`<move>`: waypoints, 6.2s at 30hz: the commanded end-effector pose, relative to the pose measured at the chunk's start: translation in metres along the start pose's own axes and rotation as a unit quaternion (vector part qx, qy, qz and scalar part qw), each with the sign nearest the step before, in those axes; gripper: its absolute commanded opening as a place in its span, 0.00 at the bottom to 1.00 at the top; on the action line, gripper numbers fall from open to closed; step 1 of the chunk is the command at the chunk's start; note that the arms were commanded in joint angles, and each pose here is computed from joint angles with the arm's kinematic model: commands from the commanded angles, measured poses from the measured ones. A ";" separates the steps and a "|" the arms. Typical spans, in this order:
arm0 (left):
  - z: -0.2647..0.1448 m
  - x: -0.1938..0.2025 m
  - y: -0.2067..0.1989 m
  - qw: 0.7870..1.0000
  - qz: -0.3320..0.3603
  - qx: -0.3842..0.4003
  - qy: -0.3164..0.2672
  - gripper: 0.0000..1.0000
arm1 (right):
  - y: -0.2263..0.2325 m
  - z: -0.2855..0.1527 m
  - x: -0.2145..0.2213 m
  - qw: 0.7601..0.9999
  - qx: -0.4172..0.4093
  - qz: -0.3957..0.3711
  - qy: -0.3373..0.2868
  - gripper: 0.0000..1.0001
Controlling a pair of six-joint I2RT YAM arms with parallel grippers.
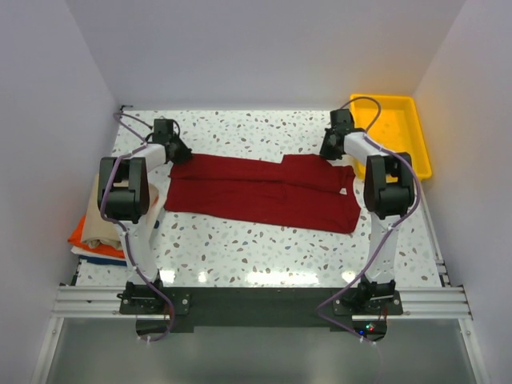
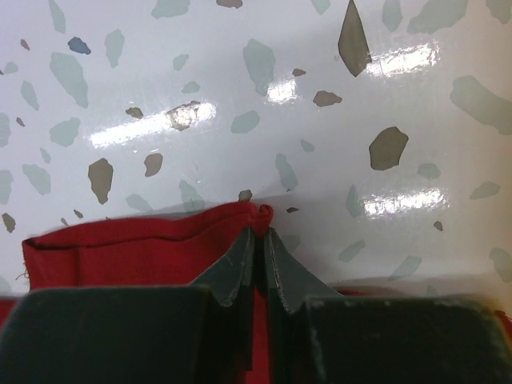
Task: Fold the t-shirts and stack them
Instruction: Fold the tshirt
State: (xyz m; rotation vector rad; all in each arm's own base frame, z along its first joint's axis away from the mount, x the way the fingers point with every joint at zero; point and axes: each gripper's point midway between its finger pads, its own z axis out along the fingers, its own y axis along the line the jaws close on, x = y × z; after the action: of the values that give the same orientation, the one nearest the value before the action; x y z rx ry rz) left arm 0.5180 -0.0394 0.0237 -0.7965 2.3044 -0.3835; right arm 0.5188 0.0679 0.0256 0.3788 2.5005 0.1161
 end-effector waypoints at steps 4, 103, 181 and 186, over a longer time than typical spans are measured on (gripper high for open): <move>-0.007 0.004 0.008 1.000 0.007 -0.008 0.009 0.22 | 0.035 -0.084 -0.046 0.994 -0.087 0.004 -0.067 0.04; -0.191 0.031 -0.046 0.981 0.080 0.174 -0.027 0.57 | 0.082 -0.134 0.120 0.979 -0.202 -0.034 -0.017 0.04; -0.195 0.056 -0.040 0.979 0.086 0.186 0.001 0.57 | 0.138 -0.165 0.201 0.966 -0.135 -0.218 0.021 0.17; -0.194 0.058 -0.037 0.979 0.085 0.184 0.003 0.57 | 0.146 -0.165 0.205 0.965 -0.153 -0.212 0.027 0.18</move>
State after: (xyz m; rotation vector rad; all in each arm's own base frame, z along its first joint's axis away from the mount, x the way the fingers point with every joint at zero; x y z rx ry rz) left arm 0.3739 -0.0901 0.1463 -0.4716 2.2162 -0.6970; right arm 0.2931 0.2524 0.0567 -0.3086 2.5335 0.2582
